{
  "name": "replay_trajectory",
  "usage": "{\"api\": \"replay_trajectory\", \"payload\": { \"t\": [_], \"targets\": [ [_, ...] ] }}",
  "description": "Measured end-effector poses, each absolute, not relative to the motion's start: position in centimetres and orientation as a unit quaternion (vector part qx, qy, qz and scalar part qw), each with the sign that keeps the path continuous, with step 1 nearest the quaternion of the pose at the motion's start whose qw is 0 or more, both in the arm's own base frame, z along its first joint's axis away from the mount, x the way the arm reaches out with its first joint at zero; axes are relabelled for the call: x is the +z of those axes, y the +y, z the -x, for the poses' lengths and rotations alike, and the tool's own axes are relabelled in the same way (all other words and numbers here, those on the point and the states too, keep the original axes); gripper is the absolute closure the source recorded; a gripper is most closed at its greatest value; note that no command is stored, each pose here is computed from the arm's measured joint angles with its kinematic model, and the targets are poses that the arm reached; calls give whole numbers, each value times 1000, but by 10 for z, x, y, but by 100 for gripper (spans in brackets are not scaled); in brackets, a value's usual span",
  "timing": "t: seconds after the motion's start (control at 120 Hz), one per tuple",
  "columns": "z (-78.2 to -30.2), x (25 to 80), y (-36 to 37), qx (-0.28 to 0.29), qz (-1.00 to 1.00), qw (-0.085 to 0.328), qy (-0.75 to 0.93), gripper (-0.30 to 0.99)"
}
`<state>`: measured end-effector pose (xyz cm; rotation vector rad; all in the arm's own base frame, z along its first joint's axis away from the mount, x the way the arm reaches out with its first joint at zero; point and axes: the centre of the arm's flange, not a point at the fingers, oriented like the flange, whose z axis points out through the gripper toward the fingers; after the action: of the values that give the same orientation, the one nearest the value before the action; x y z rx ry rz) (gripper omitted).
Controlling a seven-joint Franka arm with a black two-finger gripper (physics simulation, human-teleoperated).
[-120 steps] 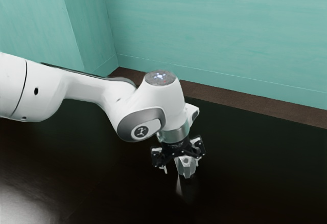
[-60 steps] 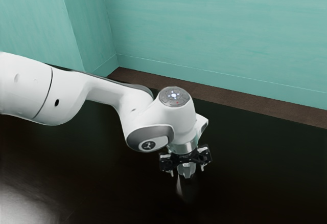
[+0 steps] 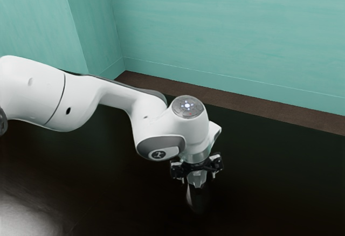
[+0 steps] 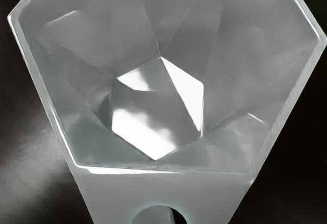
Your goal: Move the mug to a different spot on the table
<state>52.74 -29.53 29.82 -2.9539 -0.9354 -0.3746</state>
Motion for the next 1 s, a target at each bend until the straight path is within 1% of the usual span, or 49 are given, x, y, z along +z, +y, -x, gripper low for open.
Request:
{"api": "replay_trajectory", "payload": {
  "t": [0.133, 0.433, 1.0],
  "targets": [
    [-530, 290, -292, -119, 945, 14, -303, 4],
    [-530, 286, -292, -124, 946, 19, -298, 24],
    [-528, 285, -292, -131, 947, 24, -292, 48]
  ]
}}
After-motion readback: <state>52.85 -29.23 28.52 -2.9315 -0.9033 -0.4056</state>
